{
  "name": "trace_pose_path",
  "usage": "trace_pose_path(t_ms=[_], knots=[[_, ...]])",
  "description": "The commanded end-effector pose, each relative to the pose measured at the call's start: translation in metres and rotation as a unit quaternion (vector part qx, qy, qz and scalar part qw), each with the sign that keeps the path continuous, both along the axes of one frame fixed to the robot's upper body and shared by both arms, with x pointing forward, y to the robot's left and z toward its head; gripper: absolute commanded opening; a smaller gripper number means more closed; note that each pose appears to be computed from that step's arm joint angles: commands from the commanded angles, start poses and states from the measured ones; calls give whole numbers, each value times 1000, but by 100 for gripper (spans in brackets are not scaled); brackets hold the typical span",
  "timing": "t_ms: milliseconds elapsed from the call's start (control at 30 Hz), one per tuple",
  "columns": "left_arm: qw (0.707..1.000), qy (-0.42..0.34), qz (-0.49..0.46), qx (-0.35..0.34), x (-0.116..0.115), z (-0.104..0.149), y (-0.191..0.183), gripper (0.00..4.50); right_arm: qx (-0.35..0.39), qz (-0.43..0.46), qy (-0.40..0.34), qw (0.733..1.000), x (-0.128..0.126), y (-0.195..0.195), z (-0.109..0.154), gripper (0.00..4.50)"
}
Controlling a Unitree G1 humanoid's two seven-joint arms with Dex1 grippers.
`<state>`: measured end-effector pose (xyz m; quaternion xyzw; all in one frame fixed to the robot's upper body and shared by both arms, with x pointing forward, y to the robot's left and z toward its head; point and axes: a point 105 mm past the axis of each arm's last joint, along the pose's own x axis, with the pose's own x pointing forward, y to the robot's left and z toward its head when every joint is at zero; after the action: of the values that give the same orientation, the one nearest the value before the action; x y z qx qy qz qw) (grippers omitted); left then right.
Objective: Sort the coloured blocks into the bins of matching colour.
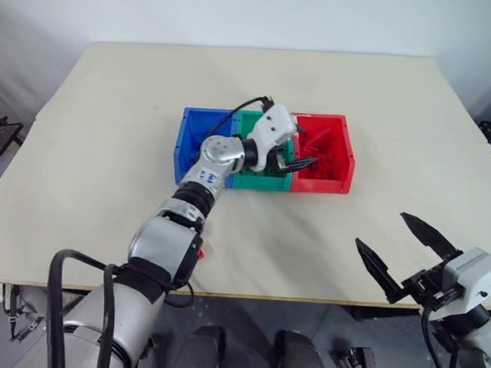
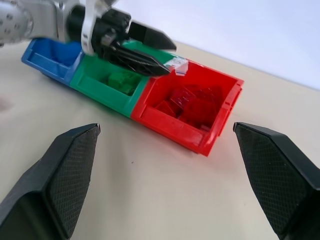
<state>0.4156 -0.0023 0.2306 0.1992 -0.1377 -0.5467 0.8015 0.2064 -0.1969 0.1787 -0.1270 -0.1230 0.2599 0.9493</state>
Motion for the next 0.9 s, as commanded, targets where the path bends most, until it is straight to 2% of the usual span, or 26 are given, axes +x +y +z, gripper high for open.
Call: trace_pose_path(t_ms=[33, 200, 300, 433, 533, 733, 900], knots=[[999, -39, -25, -18, -9, 17, 32, 422, -8, 50, 0, 999, 6, 6, 3, 450], [998, -57, 13, -9, -25, 6, 111, 437, -23, 129, 9, 991, 22, 16, 4, 450], [997, -66, 46, -20, -49, 1, 160, 437, -39, 184, 21, 982, 28, 24, 2, 450], [992, -18, 121, -18, -80, -21, 213, 437, -71, 244, 39, 966, 36, 32, -4, 450], [990, 12, 137, 31, -106, -44, 231, 437, -85, 287, 52, 953, 38, 37, -6, 450], [977, 49, 201, 56, -133, -64, 269, 437, -108, 352, 78, 926, 36, 45, -11, 450], [978, 85, 176, 76, -145, -73, 267, 437, -116, 361, 83, 922, 37, 44, -13, 450]])
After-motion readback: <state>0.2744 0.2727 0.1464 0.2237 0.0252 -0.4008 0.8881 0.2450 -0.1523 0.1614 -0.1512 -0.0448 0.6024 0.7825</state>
